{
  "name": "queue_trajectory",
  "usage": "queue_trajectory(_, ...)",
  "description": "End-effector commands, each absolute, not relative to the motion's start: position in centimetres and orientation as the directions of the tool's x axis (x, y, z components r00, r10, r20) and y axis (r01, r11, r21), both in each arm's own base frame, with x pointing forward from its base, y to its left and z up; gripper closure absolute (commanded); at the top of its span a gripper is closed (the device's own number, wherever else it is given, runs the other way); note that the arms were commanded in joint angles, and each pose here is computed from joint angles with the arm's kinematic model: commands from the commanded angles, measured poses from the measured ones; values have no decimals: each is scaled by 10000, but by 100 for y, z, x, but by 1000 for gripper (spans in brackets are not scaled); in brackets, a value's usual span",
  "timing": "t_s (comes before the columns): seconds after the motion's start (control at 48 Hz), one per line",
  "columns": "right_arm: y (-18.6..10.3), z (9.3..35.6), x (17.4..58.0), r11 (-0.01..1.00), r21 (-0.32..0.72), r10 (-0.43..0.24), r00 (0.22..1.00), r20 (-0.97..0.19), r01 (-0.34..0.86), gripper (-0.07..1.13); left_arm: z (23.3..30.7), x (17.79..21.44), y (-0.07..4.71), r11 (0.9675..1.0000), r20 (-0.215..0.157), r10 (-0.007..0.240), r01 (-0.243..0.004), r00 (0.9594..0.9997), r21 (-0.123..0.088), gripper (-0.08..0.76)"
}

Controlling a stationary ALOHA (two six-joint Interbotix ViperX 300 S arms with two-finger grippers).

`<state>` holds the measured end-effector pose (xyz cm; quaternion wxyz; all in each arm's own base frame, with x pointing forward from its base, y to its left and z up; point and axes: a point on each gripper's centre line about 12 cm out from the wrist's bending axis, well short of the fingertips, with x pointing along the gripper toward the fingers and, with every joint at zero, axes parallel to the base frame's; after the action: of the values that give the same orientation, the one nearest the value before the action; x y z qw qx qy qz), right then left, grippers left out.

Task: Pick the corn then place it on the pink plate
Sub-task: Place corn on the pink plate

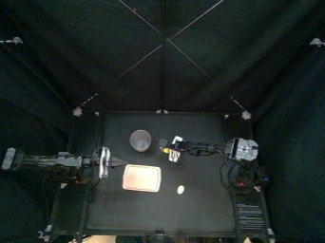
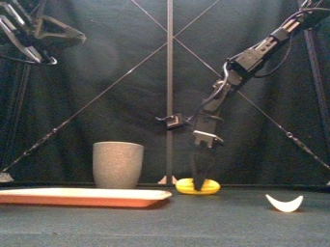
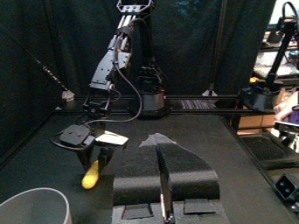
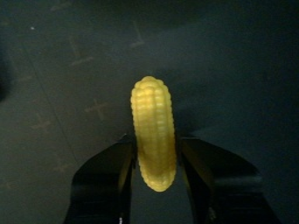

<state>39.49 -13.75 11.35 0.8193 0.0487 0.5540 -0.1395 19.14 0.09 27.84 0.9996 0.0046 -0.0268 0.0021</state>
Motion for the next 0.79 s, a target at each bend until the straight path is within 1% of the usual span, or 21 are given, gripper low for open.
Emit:
queue_trajectory(0.021,-1328,1381,4093,9565,-525,-1736,4150,-8931,2871,514,2858,1923,12,9999,751,50,-59,9972,121,714)
queue_trajectory(0.104,-1139,1554,4257,9669,-340,-1519,4634,-8730,2527,523,2858,1923,12,9999,751,50,-59,9972,121,714)
queue_trajectory(0.25,-734,1888,4555,9867,-319,-1135,5360,-8366,1593,521,2865,1924,11,9999,766,46,-56,9971,136,714)
queue_trajectory(0.354,-407,2068,4788,9955,-231,-725,5834,-8090,917,521,2883,1915,12,9999,843,50,-60,9964,121,714)
queue_trajectory(0.438,-197,2099,4942,9986,-210,-455,5984,-7999,479,519,2894,1900,11,9999,919,50,-61,9958,121,714)
queue_trajectory(0.479,-125,2102,5007,9992,-263,-392,6027,-7970,302,519,2899,1889,11,9999,965,46,-59,9953,136,714)
queue_trajectory(0.562,-30,2043,5110,9997,-212,-258,5983,-8008,146,517,2911,1879,8,9999,1026,35,-47,9947,121,714)
queue_trajectory(0.667,-8,1909,5209,9998,-118,-186,5860,-8101,154,496,2916,1868,3,9999,1072,4,-17,9942,121,714)
queue_trajectory(0.688,-13,1876,5222,9998,-85,-169,5809,-8138,172,487,2920,1871,0,9999,1072,-11,-2,9942,121,714)
queue_trajectory(0.792,-8,1760,5257,9998,58,-71,5645,-8254,211,396,2913,1871,-6,9999,1056,-42,29,9944,121,714)
